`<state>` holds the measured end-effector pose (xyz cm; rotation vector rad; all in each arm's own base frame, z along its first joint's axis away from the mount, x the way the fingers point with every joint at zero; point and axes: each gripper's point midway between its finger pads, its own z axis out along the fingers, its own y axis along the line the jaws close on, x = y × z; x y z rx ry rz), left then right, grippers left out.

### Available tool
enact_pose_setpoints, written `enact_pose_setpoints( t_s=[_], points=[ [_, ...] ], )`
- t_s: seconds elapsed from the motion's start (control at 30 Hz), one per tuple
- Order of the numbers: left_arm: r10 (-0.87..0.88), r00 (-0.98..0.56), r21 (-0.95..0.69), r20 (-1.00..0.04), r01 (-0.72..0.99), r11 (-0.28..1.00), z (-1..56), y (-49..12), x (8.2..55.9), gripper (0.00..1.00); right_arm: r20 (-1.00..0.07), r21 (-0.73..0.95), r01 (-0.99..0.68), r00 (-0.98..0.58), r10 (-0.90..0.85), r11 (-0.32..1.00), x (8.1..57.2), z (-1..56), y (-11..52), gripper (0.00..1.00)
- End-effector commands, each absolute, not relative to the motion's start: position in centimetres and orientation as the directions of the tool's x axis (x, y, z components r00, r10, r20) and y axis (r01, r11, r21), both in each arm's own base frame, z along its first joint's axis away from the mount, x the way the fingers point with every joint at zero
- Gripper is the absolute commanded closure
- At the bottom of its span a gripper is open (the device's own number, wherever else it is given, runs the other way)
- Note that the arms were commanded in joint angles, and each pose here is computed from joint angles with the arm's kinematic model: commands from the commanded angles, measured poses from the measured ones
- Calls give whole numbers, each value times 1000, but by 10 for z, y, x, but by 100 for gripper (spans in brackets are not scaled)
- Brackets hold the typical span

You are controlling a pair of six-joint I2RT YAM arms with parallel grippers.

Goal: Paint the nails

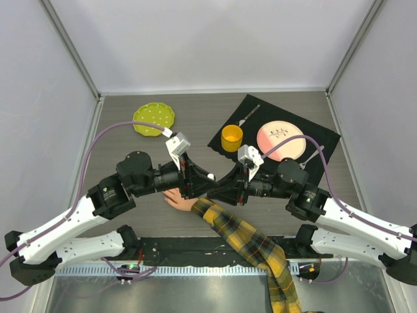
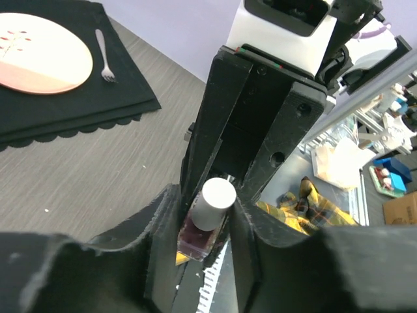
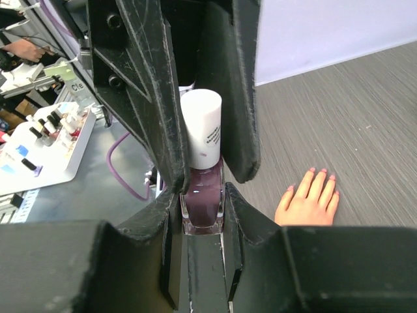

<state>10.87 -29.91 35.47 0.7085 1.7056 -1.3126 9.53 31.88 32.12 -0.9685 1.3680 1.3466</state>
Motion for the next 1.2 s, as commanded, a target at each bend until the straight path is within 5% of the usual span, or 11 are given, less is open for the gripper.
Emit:
enact_pose_setpoints(
  t_s=[0.0,0.33,0.53,0.6,0.63,0.8,1.17],
  points=[
    [-160,-423,-453,-892,829,328,386,-292,121,68,-975,200,-973,-186,123,118,102,336,315,99],
    [-208,-441,-487,-873,760,431,380,-293,145,97,-981,190,-948,-173,88,254,129,325,315,99],
    [-226,-461,-511,-858,723,465,374,-297,156,100,-982,190,-924,-173,80,332,145,321,315,99],
    [-221,-467,-513,-856,719,468,373,-299,157,91,-982,185,-926,-167,84,330,144,322,315,99],
    [-223,-467,-515,-856,720,466,374,-299,156,73,-983,184,-929,-166,85,321,142,323,315,99],
    [-221,-447,-496,-867,731,469,378,-290,152,35,-984,178,-938,-167,64,298,138,317,315,99],
    [-158,-414,-418,-897,674,609,381,-254,158,3,-986,169,-956,-166,32,239,126,310,315,99]
  ],
)
